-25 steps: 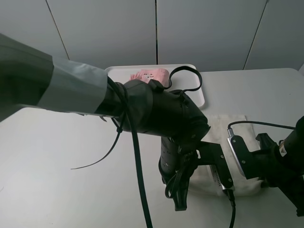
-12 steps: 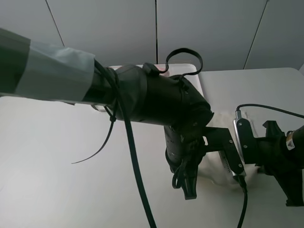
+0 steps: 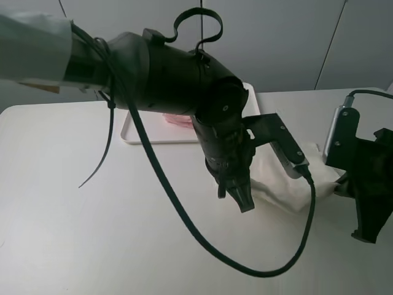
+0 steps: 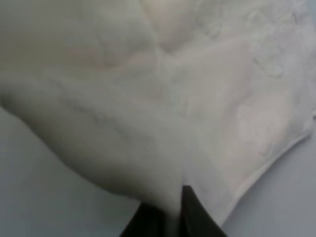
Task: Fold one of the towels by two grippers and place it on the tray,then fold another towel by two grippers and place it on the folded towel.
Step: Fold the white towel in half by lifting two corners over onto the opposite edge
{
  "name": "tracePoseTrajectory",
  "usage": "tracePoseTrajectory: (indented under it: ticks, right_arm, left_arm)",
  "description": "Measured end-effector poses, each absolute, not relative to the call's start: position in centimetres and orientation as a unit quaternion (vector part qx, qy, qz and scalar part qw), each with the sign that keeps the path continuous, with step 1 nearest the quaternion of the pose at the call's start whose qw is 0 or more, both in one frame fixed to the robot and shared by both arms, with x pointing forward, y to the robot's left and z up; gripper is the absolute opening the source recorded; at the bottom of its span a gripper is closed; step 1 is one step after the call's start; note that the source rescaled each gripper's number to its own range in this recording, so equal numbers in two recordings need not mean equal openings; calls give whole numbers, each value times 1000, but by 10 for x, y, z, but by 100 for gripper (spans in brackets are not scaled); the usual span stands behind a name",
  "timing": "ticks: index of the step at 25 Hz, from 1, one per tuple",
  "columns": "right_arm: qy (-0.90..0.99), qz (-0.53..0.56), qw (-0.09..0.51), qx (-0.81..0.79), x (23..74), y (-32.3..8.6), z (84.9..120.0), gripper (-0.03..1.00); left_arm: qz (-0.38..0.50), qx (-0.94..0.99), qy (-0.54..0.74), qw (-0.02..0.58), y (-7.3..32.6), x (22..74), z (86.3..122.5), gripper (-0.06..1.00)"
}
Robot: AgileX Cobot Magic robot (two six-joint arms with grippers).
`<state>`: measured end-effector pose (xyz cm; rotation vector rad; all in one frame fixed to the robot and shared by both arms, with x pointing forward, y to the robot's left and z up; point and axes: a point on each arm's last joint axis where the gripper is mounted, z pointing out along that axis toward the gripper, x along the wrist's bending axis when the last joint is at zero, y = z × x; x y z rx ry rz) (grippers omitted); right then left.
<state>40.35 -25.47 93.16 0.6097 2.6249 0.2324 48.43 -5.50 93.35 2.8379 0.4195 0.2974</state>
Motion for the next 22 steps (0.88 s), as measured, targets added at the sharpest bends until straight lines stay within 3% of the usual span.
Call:
tracePoseTrajectory:
  ticks: [5,13,22]
  right_arm:
    - [937,87,213,263,403,-256,932,0]
    - [899,114,256,337,425,-253,951,0]
    - [863,90,259,424,454,-253,938,0]
  left_arm:
    - [108,968,178,138,-45,501,934,0]
    - [119,959,198,165,-41,515,936,0]
    - [128,949,219,187,-37,528,933,0]
